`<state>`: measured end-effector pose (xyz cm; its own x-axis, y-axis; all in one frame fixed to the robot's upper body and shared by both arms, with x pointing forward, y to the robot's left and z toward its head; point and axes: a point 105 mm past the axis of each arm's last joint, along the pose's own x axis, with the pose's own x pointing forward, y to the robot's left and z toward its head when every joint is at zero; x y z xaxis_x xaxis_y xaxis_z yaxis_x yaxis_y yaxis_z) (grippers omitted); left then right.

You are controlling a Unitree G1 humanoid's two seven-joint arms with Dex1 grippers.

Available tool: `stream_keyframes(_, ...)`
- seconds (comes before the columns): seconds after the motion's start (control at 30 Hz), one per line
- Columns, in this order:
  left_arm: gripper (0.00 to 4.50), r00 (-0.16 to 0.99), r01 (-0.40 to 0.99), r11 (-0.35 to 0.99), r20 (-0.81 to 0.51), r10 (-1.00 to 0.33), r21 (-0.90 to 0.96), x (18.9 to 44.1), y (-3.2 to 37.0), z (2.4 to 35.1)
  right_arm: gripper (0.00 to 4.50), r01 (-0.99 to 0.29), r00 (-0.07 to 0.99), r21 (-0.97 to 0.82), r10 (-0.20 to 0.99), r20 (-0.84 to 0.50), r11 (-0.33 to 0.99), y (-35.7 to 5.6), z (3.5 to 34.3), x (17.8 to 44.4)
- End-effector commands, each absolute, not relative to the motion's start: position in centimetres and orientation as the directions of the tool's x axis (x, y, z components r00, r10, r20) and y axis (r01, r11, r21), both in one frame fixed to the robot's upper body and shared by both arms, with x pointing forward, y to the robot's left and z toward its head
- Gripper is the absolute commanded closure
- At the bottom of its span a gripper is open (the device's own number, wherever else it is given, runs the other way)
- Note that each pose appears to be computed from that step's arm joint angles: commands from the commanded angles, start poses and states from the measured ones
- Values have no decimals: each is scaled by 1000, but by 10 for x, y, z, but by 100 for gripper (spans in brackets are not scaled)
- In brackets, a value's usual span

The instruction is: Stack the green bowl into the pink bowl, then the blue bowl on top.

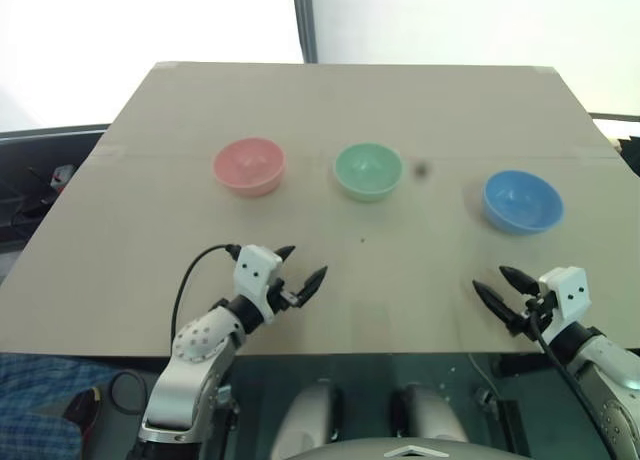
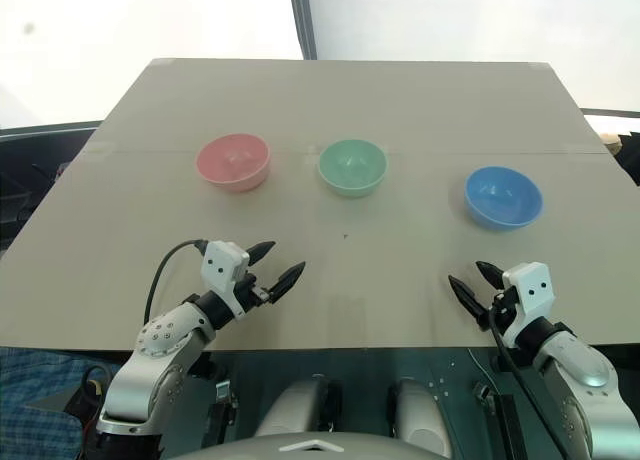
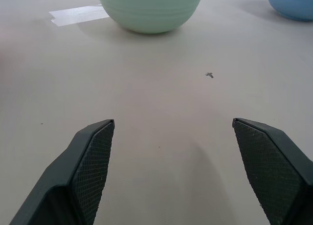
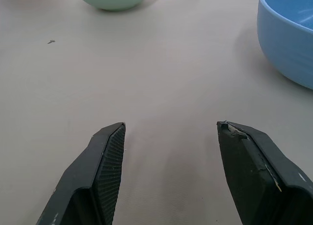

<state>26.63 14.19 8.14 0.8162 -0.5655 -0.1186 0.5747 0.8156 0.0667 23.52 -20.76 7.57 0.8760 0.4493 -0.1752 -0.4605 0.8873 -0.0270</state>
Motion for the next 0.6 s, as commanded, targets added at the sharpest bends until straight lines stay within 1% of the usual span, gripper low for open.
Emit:
stream_keyframes(0.03,41,819,574,813,-70,-569,99,269,143,93,136,-474,876,-57,463,-138,879,-206,89,238)
stream_keyframes(0.17,41,807,591,802,-48,-589,90,269,142,95,136,-473,876,-59,463,-134,879,-206,89,239)
stream_keyframes(0.6,41,793,609,788,-43,-608,94,272,137,95,136,-467,881,-62,458,-122,882,-206,93,241)
